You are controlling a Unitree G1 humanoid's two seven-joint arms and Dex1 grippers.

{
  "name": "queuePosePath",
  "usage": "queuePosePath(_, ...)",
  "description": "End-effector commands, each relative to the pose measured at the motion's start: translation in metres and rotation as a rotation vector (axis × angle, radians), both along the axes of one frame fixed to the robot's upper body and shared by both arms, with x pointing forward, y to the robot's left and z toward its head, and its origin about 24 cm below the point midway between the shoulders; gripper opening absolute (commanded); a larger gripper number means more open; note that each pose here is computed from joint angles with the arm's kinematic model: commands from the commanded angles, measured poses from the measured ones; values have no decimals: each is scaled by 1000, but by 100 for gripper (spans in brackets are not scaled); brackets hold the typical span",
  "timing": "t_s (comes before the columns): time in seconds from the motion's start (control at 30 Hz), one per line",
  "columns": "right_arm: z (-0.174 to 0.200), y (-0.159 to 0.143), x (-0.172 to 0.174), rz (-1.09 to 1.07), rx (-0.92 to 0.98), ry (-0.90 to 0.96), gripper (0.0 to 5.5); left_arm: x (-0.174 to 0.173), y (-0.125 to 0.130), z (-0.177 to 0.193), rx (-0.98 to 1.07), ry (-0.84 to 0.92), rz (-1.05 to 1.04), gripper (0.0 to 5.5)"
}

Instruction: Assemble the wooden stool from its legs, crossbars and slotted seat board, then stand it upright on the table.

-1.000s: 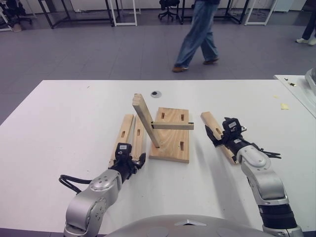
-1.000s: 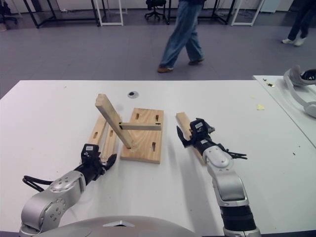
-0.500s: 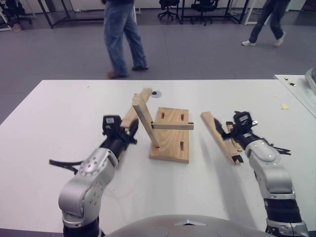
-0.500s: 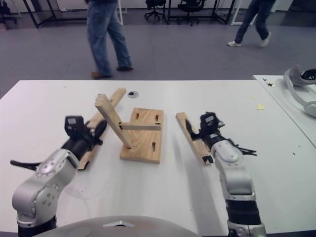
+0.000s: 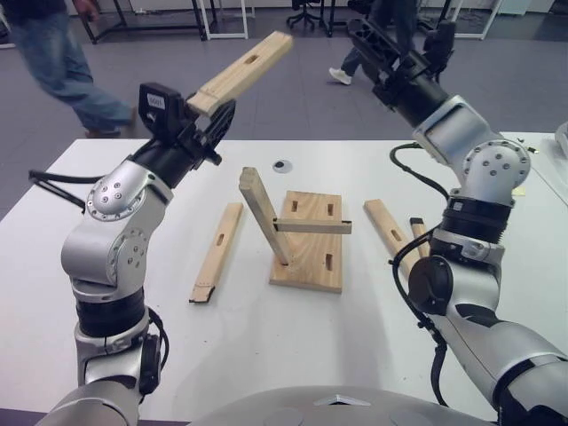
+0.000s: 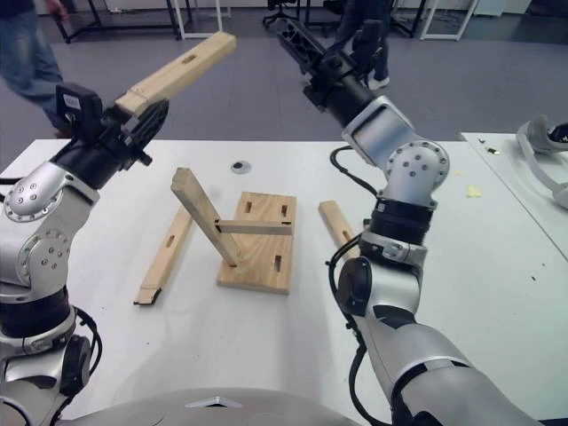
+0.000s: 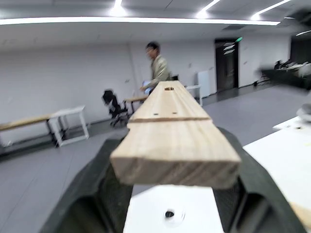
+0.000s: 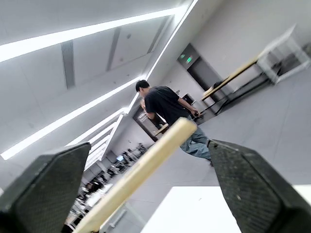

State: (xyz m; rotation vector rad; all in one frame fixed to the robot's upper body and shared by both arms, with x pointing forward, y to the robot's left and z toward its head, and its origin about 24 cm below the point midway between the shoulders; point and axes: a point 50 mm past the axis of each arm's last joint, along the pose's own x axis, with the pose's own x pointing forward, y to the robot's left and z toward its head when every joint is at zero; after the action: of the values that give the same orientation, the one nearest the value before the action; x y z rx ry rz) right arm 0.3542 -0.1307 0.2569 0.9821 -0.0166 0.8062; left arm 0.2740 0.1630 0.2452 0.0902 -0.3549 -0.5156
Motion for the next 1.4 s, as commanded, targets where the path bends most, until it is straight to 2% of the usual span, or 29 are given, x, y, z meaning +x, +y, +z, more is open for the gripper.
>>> queuePosePath(0.03, 15, -12, 4, 37, 132, 32, 445, -1, -23, 12, 6, -82, -129, 204)
queuePosePath(0.17, 23, -20, 4, 49, 165, 32, 445, -7, -36, 9, 26, -118, -223, 204)
queuePosePath(0.33, 27, -18, -3, 103, 167, 27, 445, -9, -35, 4, 39, -135, -258, 204)
queuePosePath(0.4, 17, -16, -1, 78, 116, 74, 445, -8, -36, 4, 41, -150, -261, 204)
queuePosePath(0.57, -17, -35, -12, -29, 30, 141, 445, -12, -25, -9, 25, -84, -218, 203)
queuePosePath(0.7, -27, -17, -35, 17, -261, -21, 445, -8, -22, -6, 17, -94, -196, 203)
queuePosePath(0.83, -21, -6, -46, 42, -438, -212, 445, 15, -23, 21, -8, -191, -186, 203)
queuePosePath(0.97, -12, 13, -50, 67, -491, -320, 445, 38, -25, 75, -159, -330, -206, 203)
queuePosePath(1.07, -14, 45, -54, 100, -489, -342, 445, 45, -36, 101, -212, -410, -236, 203)
queuePosePath(1.2, -9, 69, -50, 41, -473, -374, 445, 46, -48, 103, -237, -423, -277, 203)
queuePosePath(1.4, 6, 73, -45, -84, -527, -438, 445, 41, -57, 97, -286, -393, -320, 203)
